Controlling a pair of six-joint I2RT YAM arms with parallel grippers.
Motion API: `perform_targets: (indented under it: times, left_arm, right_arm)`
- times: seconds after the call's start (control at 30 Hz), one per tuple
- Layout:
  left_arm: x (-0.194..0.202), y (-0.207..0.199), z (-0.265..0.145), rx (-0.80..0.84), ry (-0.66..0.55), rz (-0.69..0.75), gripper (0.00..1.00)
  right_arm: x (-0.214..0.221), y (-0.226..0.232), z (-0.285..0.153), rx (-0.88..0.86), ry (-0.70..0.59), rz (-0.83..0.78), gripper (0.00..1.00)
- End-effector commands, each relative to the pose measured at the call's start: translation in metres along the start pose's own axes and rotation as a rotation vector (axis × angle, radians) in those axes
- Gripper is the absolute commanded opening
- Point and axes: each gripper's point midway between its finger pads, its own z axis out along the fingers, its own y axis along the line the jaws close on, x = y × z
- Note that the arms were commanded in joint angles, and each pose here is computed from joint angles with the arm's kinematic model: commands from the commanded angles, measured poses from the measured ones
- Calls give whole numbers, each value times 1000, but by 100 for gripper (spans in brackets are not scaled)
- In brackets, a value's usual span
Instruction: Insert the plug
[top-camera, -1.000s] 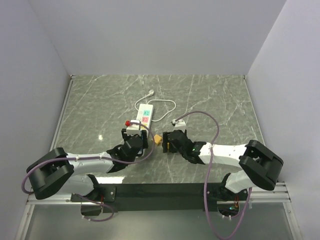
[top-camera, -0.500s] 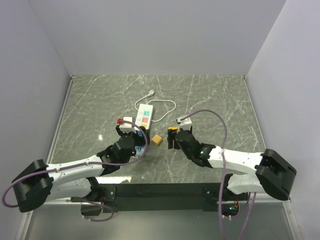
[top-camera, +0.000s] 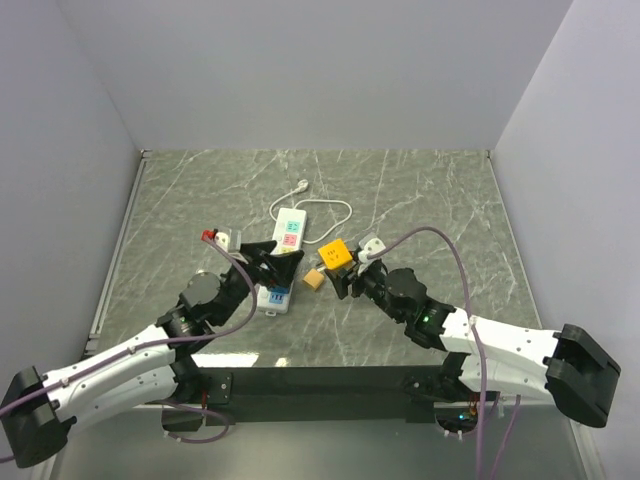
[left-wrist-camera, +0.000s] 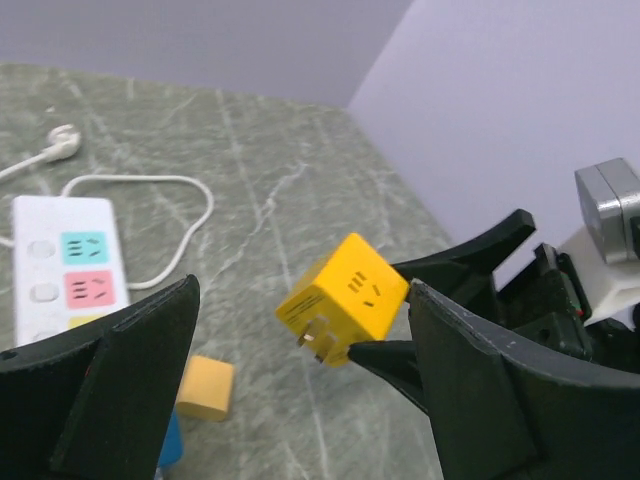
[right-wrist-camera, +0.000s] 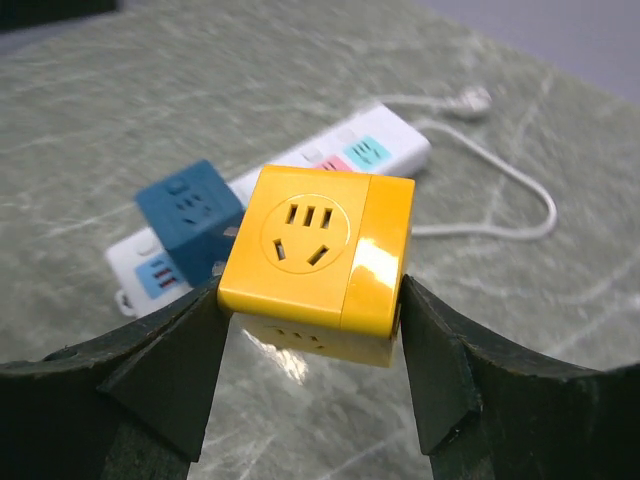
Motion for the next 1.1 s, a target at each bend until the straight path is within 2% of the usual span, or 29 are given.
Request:
perform_targets:
  times: [0.0, 0.3, 0.4, 0.6, 0.67, 0.8, 0.87, 0.9, 1.07]
  left_arm:
    - [1, -25, -6, 141, 44, -28, 91]
    - [24, -18, -1, 146, 119, -74, 93]
    - [20, -12, -1, 153, 105, -103, 93]
    - [23, -11, -4, 267, 132, -176, 94]
    - [23, -18, -5, 333, 144, -202, 95]
    - [26, -11, -6, 331, 145, -208, 94]
    - [23, -9, -7, 320, 128, -184, 95]
    - [22, -7, -7, 307, 121, -176, 95]
    - [22, 1, -4, 274, 110, -144, 97]
  right_arm:
    - [-63, 30, -8, -184, -240, -94, 48]
    - [-71, 46, -9, -275, -270, -137, 43]
    - [-71, 48, -10, -288, -280, -139, 42]
    - [-72, 49, -8, -292, -286, -152, 37]
    - [-70, 50, -6, -293, -285, -153, 31]
    - [-67, 47, 0, -269, -267, -149, 26]
    - [-61, 43, 7, -238, -232, -144, 18]
    - [-64, 41, 8, -229, -234, -142, 0]
    - [-63, 42, 17, -226, -231, -131, 0]
